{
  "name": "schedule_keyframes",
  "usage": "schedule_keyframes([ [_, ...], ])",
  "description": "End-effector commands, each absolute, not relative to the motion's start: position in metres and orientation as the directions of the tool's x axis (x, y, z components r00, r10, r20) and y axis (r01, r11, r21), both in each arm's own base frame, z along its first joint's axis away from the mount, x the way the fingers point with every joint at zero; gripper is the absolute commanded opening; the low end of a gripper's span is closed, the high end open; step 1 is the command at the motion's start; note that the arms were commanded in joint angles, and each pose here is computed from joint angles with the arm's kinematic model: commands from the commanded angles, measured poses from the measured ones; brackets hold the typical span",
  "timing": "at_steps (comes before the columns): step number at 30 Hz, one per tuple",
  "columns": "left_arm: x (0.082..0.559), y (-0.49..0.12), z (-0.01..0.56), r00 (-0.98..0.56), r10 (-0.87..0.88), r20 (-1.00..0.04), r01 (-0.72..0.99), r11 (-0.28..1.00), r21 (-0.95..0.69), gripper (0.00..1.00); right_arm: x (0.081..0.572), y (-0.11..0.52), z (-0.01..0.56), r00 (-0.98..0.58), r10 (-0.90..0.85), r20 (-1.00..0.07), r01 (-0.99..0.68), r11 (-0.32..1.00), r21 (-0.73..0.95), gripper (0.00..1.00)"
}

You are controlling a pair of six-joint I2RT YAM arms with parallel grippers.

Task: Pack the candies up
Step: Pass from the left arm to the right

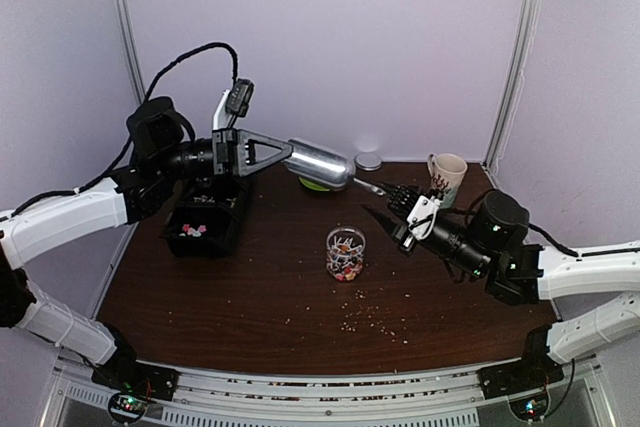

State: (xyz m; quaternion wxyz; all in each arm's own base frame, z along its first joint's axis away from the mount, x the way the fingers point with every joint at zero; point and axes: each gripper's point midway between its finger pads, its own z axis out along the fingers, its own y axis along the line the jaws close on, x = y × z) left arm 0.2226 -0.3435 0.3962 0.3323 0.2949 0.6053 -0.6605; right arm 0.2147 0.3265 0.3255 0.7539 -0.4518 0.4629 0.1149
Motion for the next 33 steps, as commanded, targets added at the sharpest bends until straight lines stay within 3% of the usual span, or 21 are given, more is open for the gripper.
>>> schedule_keyframes([
  [1, 0.210, -0.344, 0.412, -0.579, -0.100, -0.809, 0.813, -0.143, -0.564, 0.00, 0.220, 0.329, 0.337, 0.574, -0.246, -0.781, -0.541, 0.601, -0.588, 0.35],
  [10, 0.204, -0.348, 0.407, -0.605, -0.079, -0.793, 0.791, -0.173, -0.586, 0.00, 0.216, 0.332, 0.340, 0.607, -0.216, -0.765, -0.539, 0.595, -0.596, 0.22],
  [19, 0.197, -0.351, 0.407, -0.623, -0.068, -0.779, 0.771, -0.225, -0.596, 0.00, 0.216, 0.337, 0.336, 0.621, -0.218, -0.753, -0.538, 0.580, -0.612, 0.21],
  [33, 0.201, -0.354, 0.397, -0.654, -0.060, -0.754, 0.744, -0.236, -0.626, 0.00, 0.201, 0.338, 0.340, 0.645, -0.159, -0.747, -0.575, 0.543, -0.612, 0.10],
])
